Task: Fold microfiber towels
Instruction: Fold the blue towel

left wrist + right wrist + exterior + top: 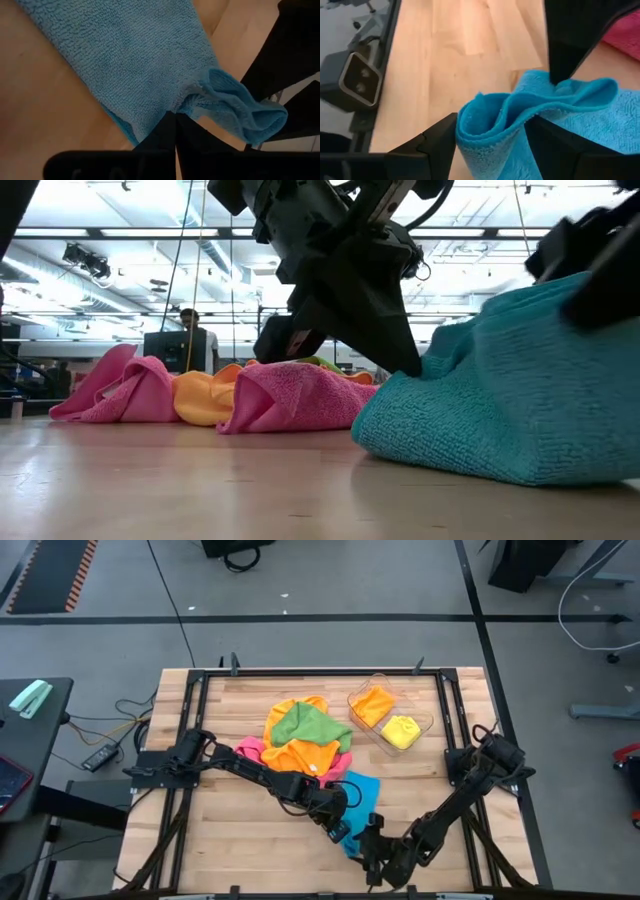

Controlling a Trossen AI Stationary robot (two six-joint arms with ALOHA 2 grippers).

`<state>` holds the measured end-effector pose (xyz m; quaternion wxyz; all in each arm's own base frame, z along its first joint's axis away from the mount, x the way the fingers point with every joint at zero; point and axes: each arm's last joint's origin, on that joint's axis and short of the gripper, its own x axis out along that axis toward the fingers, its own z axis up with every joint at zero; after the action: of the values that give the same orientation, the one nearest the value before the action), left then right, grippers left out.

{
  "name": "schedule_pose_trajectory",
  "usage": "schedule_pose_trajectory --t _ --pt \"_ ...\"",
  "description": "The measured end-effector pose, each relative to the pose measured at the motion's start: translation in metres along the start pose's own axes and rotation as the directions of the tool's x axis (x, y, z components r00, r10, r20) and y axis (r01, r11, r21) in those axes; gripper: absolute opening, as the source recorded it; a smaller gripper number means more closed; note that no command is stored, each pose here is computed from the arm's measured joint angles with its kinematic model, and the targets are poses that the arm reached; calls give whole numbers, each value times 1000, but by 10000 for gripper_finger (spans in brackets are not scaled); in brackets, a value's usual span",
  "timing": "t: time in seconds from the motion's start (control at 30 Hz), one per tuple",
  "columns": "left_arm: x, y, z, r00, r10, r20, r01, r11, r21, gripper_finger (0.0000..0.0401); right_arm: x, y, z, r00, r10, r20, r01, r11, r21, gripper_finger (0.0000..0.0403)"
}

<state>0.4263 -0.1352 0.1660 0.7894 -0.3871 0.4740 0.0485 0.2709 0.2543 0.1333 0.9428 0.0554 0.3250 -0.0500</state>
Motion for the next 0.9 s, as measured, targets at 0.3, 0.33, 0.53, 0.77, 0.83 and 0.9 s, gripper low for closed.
schedule_pose_trajectory --t 0.3,0.33,0.53,0.77,0.83,0.9 --pt "0 1 -1 1000 9 -6 -9 1000 19 11 -1 -1 -2 1000 4 -22 -3 999 34 134" --pt "0 1 -1 1000 9 -6 -9 1000 19 13 -2 -1 -2 1000 8 -24 -7 999 33 119" --pt "-1 0 -1 1000 -6 -18 7 1000 28 5 -12 -7 6 999 -2 -52 0 999 -35 46" --pt "-1 2 -2 999 21 -36 -20 999 29 15 -9 -20 12 994 -24 -108 12 993 -113 40" --pt "-4 2 -3 999 27 -41 -25 999 47 16 -7 -22 14 992 -18 -122 1 991 -135 40" --pt "-9 0 -5 998 32 -47 -28 997 76 20 -4 -25 16 991 -18 -134 -4 987 -161 40"
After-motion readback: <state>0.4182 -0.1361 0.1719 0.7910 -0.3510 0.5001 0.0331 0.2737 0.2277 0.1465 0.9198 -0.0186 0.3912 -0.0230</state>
